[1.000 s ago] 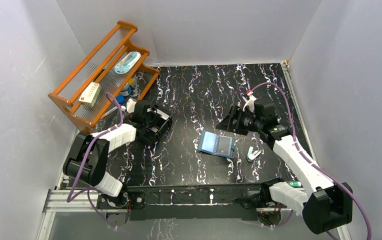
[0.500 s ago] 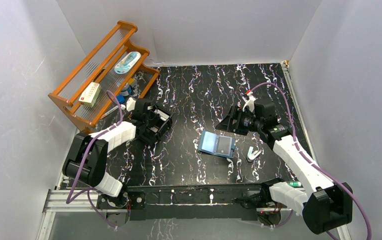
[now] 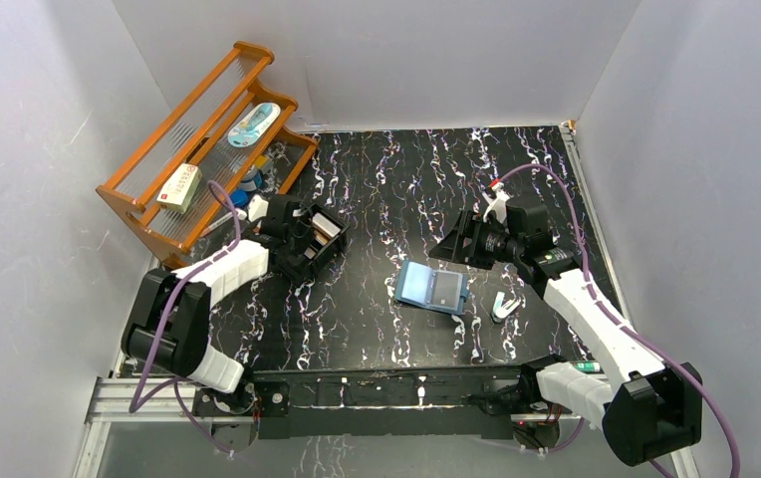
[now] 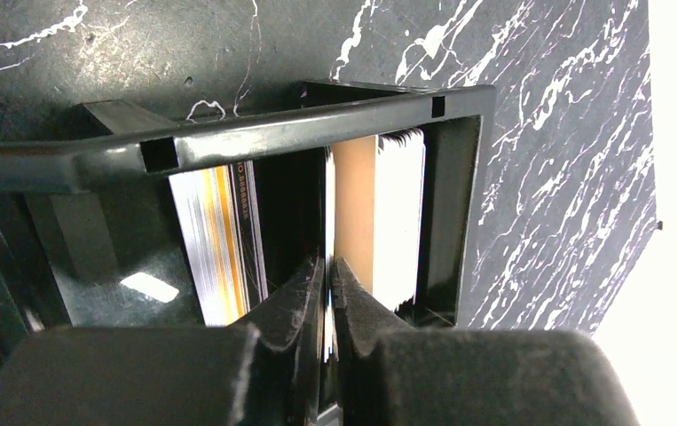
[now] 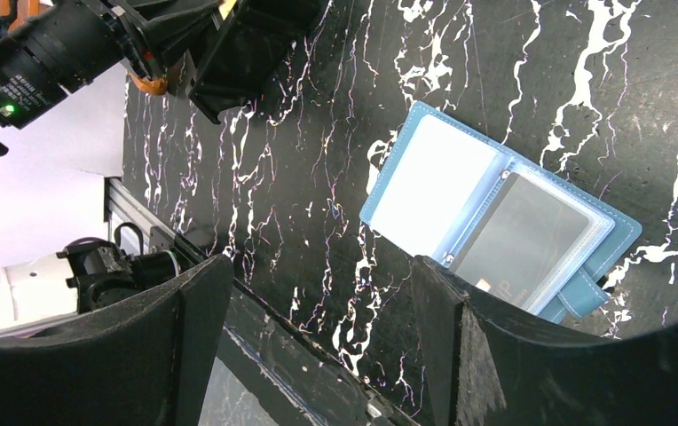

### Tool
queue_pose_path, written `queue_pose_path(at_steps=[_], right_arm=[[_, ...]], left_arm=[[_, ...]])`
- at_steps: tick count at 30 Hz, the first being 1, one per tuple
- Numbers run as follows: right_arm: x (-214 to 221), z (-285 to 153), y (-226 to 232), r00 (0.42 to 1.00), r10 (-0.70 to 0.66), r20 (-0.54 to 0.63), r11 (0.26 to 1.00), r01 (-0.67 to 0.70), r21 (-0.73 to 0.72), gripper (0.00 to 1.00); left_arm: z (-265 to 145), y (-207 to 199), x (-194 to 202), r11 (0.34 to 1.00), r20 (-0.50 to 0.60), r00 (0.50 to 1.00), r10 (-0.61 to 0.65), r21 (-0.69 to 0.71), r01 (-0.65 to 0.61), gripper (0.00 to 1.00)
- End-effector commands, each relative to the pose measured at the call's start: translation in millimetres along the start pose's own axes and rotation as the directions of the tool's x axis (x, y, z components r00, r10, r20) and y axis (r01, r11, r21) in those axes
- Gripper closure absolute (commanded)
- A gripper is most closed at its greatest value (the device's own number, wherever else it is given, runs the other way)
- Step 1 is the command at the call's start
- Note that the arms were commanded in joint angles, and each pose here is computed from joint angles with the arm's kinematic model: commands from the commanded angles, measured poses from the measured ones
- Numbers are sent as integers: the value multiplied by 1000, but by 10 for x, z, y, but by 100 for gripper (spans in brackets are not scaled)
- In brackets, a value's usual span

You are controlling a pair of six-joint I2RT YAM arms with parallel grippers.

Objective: Put the credit cards into the card holder
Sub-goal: Pick up the credit card from the storage box.

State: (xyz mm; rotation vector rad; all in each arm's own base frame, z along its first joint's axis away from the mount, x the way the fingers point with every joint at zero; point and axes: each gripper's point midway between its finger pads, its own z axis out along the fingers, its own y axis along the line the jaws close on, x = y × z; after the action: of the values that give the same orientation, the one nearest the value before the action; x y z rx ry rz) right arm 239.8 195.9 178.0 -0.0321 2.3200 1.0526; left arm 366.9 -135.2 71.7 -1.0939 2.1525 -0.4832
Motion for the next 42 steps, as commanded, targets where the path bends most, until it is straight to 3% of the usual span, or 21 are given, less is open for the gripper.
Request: queue_pose_path(at_steps=[1,11,18,23,26,30,38,40,42], right_arm=[[-104,20,105,999,-28,31,999,30,-44,19],[-129,24,78,999,-22,38,1000,23,-21,19],[-123,47,-26,998,-18,65,1000,17,15,20],[-63,60,-210,997,14,72,996,-21,92,20],[2,103,-389,997,31,72,987,-42,154,22],[107,182,-541,998,47,39,980,-54,192,23],[38,240,46,1000,-7,8,997,7,-73,24],[0,236,236,1000,-14,20,989,17,-146,25],[-13,250,343,1000,-11,21,986,14,-165,25]], left_arm=[[-193,-210,-202,998,50,998,-40,52,37,100],[-367,-136,-274,997,64,995,-72,-7,73,100],[-680,-336,-303,991,36,995,92,97,-95,100],[-1007,-592,-248,929,13,964,267,264,-261,100],[-1196,-764,-94,851,-21,927,376,404,-335,100],[-1358,-821,65,799,-72,899,432,493,-344,100],[-1591,-889,379,703,-164,856,490,655,-276,100],[-1603,-857,403,704,-175,853,491,657,-270,100],[-1525,-737,339,748,-160,866,475,592,-300,100]])
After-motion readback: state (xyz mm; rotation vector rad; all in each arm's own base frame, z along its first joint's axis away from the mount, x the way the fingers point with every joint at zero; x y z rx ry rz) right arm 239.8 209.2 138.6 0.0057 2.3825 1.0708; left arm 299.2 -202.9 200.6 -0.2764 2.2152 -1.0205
